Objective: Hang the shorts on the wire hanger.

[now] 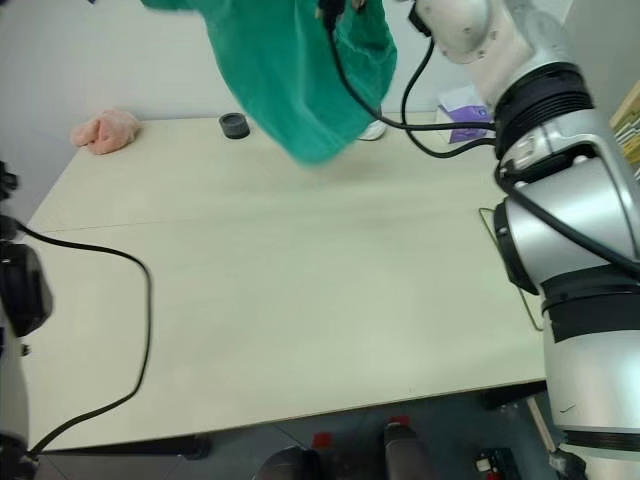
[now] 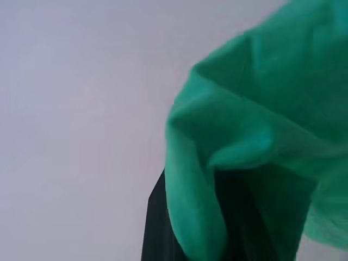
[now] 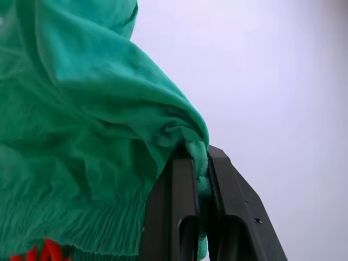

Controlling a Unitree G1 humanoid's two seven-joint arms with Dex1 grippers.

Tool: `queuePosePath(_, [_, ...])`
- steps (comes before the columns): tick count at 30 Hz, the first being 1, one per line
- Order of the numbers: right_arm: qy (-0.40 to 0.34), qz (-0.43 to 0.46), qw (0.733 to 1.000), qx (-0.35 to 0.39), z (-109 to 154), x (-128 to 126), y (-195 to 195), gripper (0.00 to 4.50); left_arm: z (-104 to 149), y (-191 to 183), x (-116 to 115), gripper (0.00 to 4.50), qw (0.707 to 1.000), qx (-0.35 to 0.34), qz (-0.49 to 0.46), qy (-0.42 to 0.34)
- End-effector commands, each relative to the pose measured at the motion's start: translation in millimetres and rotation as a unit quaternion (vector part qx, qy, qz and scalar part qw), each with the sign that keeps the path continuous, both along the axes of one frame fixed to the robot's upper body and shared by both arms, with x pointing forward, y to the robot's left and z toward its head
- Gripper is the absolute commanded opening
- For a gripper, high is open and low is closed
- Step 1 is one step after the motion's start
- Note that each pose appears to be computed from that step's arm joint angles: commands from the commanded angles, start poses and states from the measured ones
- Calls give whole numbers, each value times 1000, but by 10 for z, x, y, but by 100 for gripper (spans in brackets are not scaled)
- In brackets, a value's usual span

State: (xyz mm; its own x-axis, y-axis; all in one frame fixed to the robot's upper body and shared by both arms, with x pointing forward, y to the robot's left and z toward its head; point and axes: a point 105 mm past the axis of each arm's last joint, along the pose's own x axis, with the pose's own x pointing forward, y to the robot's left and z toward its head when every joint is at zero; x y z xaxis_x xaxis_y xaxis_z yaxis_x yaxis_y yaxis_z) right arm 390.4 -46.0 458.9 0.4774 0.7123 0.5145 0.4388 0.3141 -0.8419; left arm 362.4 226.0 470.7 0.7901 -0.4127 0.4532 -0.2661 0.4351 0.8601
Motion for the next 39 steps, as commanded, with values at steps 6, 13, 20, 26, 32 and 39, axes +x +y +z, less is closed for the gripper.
queuePosePath(6, [221, 67, 960, -158, -1964, 183, -158, 0, -2331, -84, -210, 2, 878, -44, -89, 468])
queuePosePath(13, [355, 148, 896, -224, -2861, -168, -146, 0, -3273, -180, -989, 2, 732, -65, -124, 667])
queuePosePath(20, [544, 152, 761, -319, -3497, -644, -500, 0, -3529, -290, -1504, 2, 625, -34, -172, 760])
queuePosePath(26, [617, 129, 707, -323, -3562, -838, -736, 0, -3610, -263, -1639, 2, 594, -13, -182, 783])
queuePosePath(32, [636, 130, 682, -337, -3586, -983, -712, 0, -3698, -300, -1726, 2, 582, 1, -190, 791])
queuePosePath(39, [635, 142, 684, -329, -3499, -1035, -620, 118, -3732, -338, -1876, 182, 554, -7, -205, 807])
